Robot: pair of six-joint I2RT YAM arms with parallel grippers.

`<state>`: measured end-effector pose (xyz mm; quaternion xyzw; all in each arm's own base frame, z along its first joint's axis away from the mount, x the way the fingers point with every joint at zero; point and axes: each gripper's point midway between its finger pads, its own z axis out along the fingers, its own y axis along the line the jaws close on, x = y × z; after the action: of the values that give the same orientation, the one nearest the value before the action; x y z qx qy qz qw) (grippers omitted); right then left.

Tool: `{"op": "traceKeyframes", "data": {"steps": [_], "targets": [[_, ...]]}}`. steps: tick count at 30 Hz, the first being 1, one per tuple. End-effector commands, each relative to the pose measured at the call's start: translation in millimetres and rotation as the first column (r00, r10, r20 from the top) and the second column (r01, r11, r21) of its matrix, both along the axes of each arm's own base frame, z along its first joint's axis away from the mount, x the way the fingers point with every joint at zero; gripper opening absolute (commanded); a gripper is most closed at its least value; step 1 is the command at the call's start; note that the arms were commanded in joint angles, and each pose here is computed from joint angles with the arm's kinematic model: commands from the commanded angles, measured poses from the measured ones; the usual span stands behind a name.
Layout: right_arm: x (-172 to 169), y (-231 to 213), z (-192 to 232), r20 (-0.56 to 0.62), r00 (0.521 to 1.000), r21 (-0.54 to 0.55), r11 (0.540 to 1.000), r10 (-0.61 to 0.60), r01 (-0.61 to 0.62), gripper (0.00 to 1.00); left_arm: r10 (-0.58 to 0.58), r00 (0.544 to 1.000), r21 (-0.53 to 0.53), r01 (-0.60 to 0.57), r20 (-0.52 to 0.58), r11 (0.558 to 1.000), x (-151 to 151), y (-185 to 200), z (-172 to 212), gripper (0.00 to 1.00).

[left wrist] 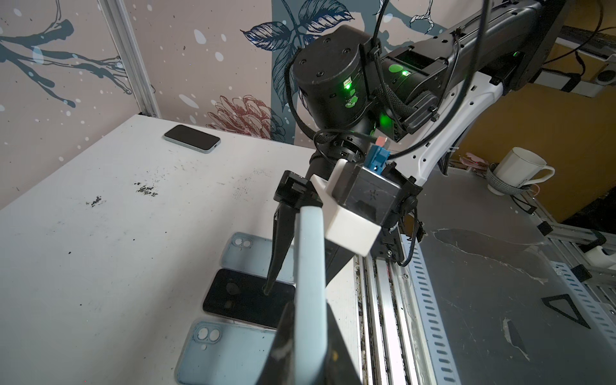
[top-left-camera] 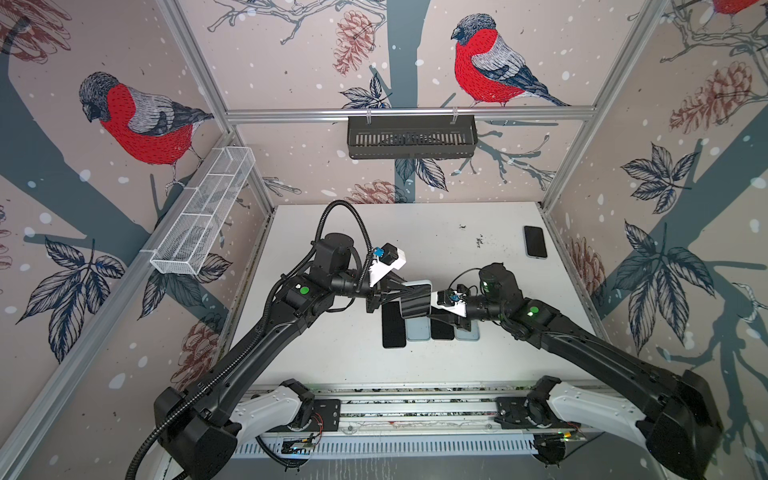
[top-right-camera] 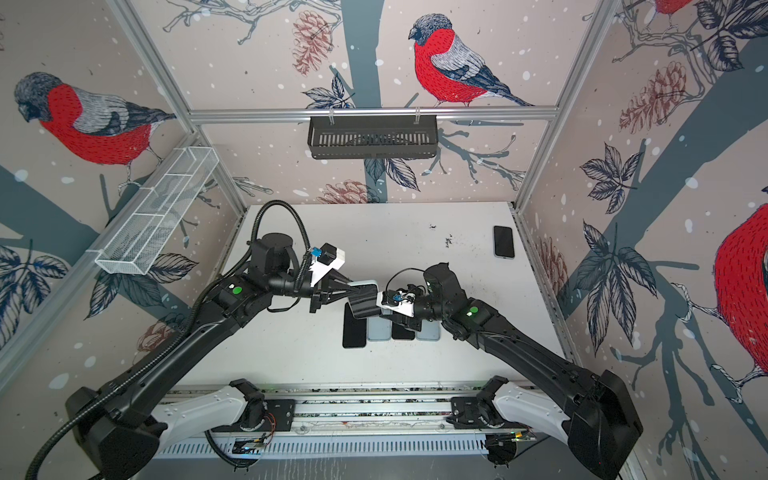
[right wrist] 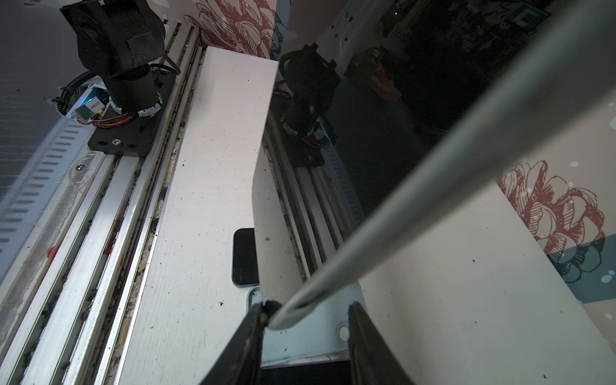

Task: Take the phone out of the phone case

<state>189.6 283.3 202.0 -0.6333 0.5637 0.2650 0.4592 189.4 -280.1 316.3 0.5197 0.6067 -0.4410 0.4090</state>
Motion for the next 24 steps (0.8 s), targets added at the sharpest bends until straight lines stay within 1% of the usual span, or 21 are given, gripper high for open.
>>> {"op": "traceKeyframes", "data": {"steps": [1,12,16,24], "targets": [[5,4,9,0.040,0.999,0.025,1.000,0.001,-0.002,0.38,-0.059,0.997,-0.059,0.062,0.050,0.996,-9,-3,15,0.00],[16,-3,6,0.093,0.995,-0.003,0.999,-0.044,0.044,0.29,-0.085,0.996,-0.063,0.086,0.032,0.994,-15,-3,20,0.00],[25,-6,7,0.115,0.991,-0.009,0.997,-0.071,0.073,0.28,-0.092,0.995,-0.061,0.094,0.027,0.994,-16,-3,21,0.00],[42,-6,11,0.148,0.983,0.004,0.994,-0.111,0.111,0.28,-0.105,0.995,-0.033,0.105,0.000,0.994,-14,-8,7,0.00]]}}
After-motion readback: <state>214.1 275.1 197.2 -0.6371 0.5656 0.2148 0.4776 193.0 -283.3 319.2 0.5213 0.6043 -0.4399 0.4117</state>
